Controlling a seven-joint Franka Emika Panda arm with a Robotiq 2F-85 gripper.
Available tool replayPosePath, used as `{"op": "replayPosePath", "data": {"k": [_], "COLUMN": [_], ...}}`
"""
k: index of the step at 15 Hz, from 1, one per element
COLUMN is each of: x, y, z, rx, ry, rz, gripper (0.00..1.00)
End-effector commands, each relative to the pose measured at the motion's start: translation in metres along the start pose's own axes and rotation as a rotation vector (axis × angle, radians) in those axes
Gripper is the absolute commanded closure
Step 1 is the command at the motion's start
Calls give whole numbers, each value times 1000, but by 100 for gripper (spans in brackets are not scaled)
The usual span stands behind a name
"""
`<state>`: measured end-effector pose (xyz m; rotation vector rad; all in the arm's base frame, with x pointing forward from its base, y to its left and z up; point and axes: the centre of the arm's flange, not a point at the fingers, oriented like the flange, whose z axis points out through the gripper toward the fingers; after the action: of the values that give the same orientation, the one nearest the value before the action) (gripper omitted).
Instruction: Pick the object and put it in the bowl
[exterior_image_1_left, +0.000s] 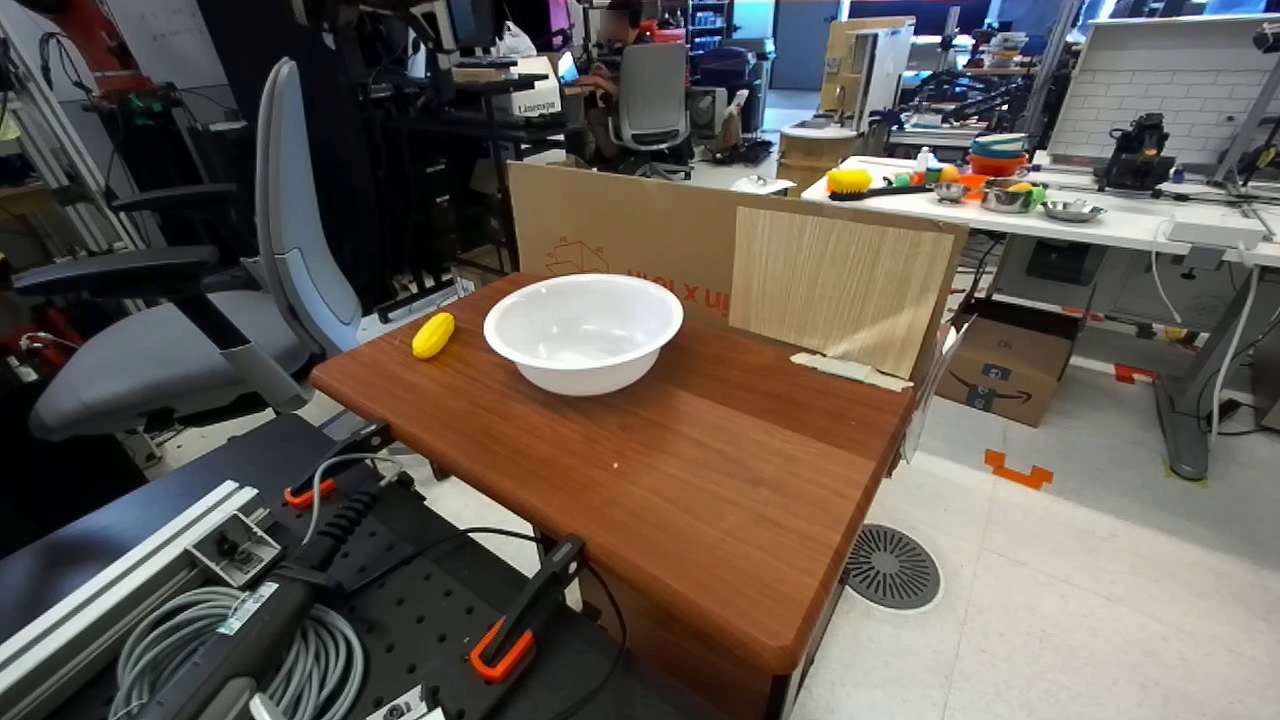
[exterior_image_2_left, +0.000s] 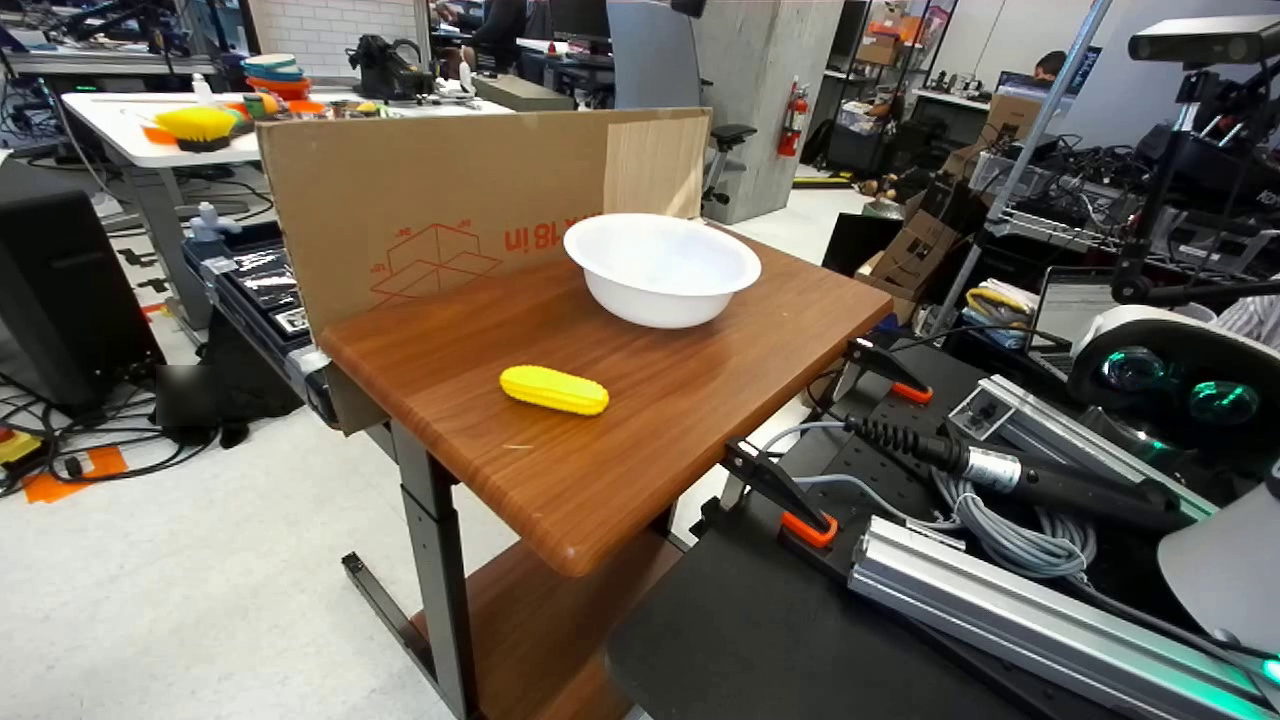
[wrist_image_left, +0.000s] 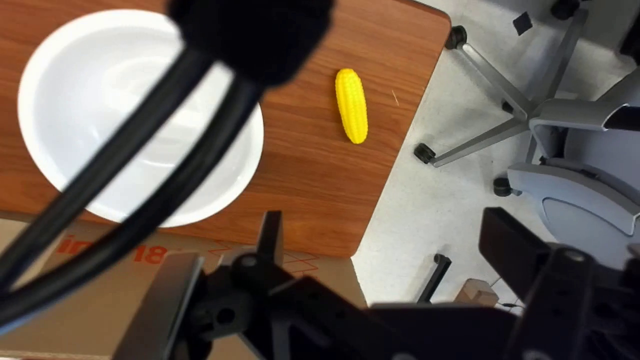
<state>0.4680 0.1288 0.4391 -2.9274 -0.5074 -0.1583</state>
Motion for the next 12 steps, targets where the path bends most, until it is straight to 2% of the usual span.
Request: {"op": "replayPosePath", "data": {"k": [1,7,12], "x": [41,67,66], "y": [-17,-48,-63], "z": [27,73,114], "rx": [17,48,63], "ry": [5,-70,-141], "rz": [-133,-263,-358], "gripper": [0,0,0]}}
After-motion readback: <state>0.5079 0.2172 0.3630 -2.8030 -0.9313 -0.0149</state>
